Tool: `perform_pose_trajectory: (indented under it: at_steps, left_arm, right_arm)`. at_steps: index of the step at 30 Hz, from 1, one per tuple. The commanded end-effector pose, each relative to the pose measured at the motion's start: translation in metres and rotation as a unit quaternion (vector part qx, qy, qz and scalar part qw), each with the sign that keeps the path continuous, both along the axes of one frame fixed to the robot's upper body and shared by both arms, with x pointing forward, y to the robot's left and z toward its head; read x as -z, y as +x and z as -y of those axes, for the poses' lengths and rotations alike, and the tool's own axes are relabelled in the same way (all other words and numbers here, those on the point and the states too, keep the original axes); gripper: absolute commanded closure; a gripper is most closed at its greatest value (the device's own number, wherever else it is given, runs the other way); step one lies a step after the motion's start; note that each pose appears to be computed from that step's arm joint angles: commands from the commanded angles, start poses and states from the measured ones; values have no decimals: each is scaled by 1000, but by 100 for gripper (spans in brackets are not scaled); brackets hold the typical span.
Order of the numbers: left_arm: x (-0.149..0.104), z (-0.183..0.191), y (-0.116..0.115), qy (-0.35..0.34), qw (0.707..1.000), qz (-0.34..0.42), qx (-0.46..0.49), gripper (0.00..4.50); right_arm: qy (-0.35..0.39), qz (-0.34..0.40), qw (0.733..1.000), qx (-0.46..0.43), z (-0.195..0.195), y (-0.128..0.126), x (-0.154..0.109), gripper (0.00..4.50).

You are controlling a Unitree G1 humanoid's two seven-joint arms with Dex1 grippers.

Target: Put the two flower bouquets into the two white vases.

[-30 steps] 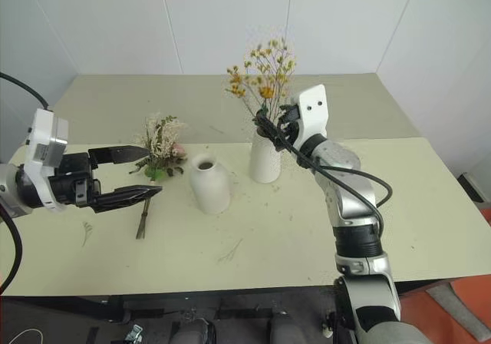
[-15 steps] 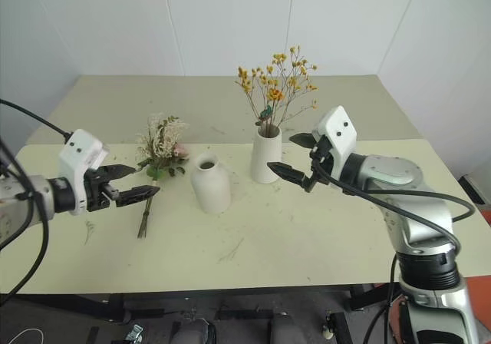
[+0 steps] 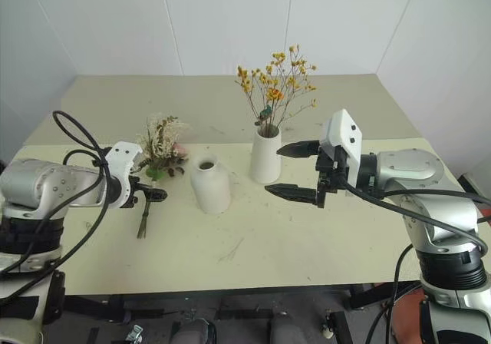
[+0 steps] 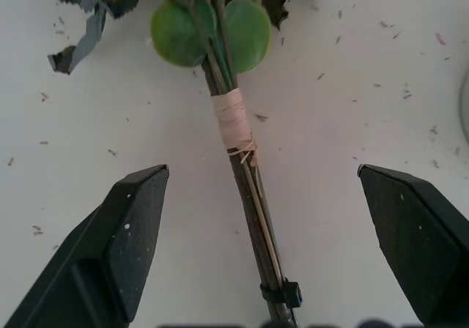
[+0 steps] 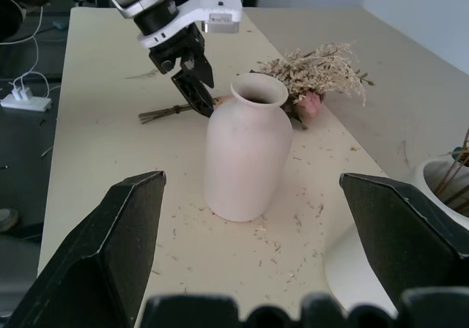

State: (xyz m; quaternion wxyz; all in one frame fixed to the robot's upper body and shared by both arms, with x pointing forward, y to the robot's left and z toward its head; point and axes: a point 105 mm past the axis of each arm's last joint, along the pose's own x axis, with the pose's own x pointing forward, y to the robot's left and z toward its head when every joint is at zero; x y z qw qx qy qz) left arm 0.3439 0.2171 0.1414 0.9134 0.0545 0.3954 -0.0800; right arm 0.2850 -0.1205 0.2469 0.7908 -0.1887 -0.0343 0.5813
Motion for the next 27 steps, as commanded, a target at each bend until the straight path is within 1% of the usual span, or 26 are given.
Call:
perform_pose_trajectory:
  at_steps: [1, 5, 7, 8, 9, 10, 14, 20, 21, 22, 26, 27]
  left_arm:
    - [-5, 2, 7, -2, 1000, 12, -20, 0]
    - [6, 12, 14, -16, 999, -3, -36, 0]
    - [8, 14, 16, -15, 999, -6, -42, 38]
    - [9, 15, 17, -15, 999, -6, -42, 60]
    - [10, 16, 17, -14, 999, -6, -42, 98]
    - [10, 17, 16, -12, 999, -6, -39, 116]
    - [7, 10, 14, -5, 999, 5, -44, 248]
    - [-3, -4, 13, 1, 997, 30, -70, 429]
    - [-5, -7, 13, 2, 997, 33, -75, 445]
    - [-6, -10, 13, 4, 996, 35, -80, 449]
    - [-20, -25, 10, 7, 993, 65, -102, 450]
    - [-34, -26, 12, -6, 989, 103, -103, 450]
  right_arm:
    - [11, 39, 999, -10, 1, -12, -18, 2]
    - [10, 47, 999, -9, 0, -15, -21, 2]
    - [11, 48, 999, -6, 0, -16, -21, 0]
    - [11, 48, 999, -4, 0, -16, -21, 0]
    - [11, 47, 999, -3, 0, -16, -20, 0]
    - [11, 47, 999, -2, 0, -16, -20, 0]
    - [13, 52, 999, -1, -1, -19, -19, 0]
    - [16, 51, 999, 2, -2, -18, -16, 0]
    - [16, 50, 999, 2, -1, -17, -15, 0]
    - [17, 49, 999, 2, -1, -17, -15, 0]
    - [15, 36, 999, 2, 0, -22, -6, 0]
    - [11, 32, 999, 4, 2, -22, -4, 0]
